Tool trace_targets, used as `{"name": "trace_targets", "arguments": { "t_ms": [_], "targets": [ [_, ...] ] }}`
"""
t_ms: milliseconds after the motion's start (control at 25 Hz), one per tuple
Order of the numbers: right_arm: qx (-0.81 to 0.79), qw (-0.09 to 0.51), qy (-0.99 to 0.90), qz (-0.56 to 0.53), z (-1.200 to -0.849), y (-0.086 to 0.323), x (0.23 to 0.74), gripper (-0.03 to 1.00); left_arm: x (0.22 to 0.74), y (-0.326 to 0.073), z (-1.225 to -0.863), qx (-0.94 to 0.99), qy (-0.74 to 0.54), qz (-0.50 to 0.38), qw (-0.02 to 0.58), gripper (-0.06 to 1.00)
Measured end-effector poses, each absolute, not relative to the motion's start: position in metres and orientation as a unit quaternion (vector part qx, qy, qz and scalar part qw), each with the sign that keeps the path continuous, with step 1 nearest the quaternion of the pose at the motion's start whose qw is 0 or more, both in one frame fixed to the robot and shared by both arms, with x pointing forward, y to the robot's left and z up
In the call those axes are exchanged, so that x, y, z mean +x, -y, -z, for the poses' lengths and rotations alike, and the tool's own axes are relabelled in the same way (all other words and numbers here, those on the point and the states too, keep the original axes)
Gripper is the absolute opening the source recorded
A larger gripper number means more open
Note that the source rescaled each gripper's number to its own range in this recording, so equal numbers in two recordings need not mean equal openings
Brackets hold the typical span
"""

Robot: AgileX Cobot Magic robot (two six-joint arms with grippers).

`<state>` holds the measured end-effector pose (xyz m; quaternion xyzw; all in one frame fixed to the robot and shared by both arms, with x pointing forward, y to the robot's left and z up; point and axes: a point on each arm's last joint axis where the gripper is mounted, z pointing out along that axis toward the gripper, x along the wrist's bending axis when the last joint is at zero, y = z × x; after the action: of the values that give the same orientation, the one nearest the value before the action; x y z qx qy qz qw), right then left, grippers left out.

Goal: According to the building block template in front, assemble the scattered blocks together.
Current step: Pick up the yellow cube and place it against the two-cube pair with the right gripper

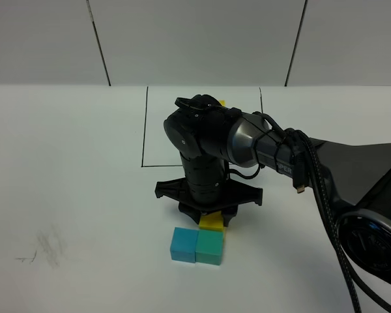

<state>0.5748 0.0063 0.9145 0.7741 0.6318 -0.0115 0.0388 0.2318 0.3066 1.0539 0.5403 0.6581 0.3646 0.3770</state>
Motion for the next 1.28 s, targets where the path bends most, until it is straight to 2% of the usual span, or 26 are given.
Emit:
{"name": "trace_targets", "arguments": {
  "t_ms": [440, 1280],
  "targets": [
    [0.781, 0.027, -0.624, 0.014, -0.9143, -0.0077, 0.573, 0.03, 0.2318, -0.3066, -1.0539, 0.54, -0.659, -0.364, 0.377, 0.9],
    [0.782, 0.042, -0.622, 0.014, -0.9136, -0.0057, 0.5748, 0.03, 0.2318, -0.3066, -1.0539, 0.54, -0.659, -0.364, 0.377, 0.9]
  ]
}}
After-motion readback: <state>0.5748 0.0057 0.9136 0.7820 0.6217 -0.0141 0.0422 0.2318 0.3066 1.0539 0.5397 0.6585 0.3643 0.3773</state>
